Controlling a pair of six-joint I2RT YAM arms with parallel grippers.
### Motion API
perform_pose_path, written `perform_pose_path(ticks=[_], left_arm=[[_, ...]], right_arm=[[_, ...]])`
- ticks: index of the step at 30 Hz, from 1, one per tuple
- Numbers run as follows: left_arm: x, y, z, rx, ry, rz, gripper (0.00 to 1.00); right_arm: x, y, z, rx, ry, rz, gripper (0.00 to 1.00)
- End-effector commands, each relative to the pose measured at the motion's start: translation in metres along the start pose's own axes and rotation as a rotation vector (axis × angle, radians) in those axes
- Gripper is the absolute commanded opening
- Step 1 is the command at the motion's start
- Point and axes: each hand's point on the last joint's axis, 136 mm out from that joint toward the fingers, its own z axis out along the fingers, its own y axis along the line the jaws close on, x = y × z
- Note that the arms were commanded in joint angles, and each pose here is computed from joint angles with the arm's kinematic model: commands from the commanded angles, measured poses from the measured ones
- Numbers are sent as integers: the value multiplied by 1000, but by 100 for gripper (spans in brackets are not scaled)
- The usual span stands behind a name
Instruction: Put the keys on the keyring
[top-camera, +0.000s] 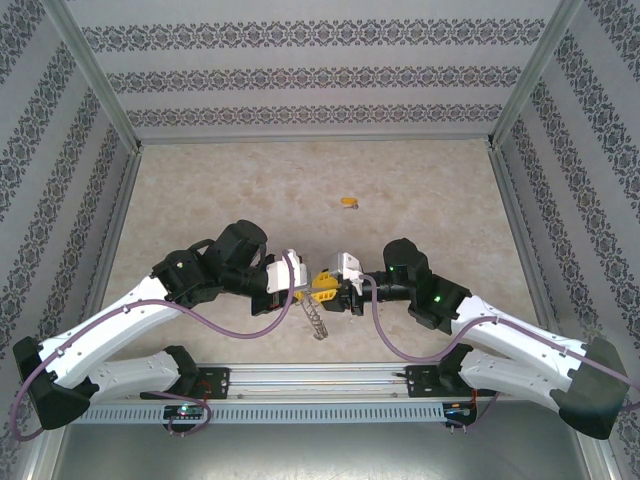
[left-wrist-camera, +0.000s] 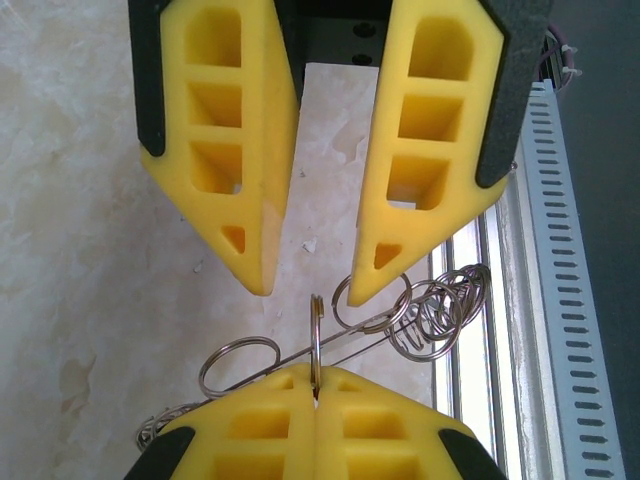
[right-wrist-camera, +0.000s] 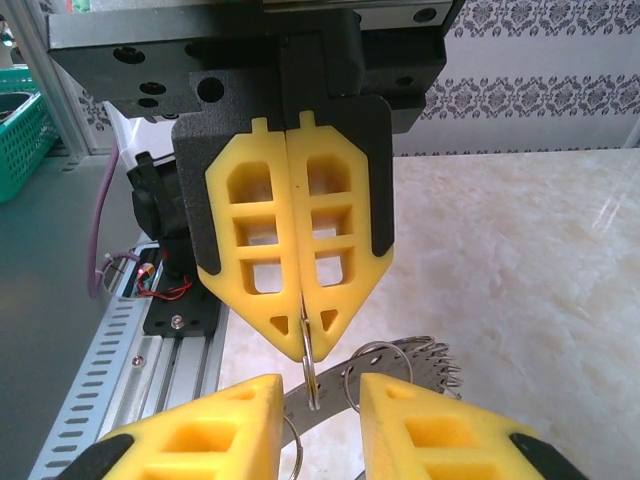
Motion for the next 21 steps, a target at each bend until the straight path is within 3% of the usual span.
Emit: perform_pose_path(ticks=[1,6,9,10,17,18,21], left_arm=[[-17,-1,-4,1,-54,61,0],[-17,-2,-4,2,-54,61,0],[-17,-3,-3,5,-55,56,0],[-17,-3,-2,8,-56,55,0],[-20,-2,2,-12,-113,41,0],[-21,-1,1,-28,-135,33,4],[-27,3,2,-58,-208,5,31]], right_arm=[[-20,4,2,-26,-47,-59,27],[-20,4,6,-42,-44,-59,22],[-19,5,7,-56,-40,-57,2],[-20,5,8,-58,-42,-57,0],[-19,10,6,-72,-51,-62,0],[-19,9,5,-62,-56,-64,0],[-23,10,0,-48,-89,-60,0]])
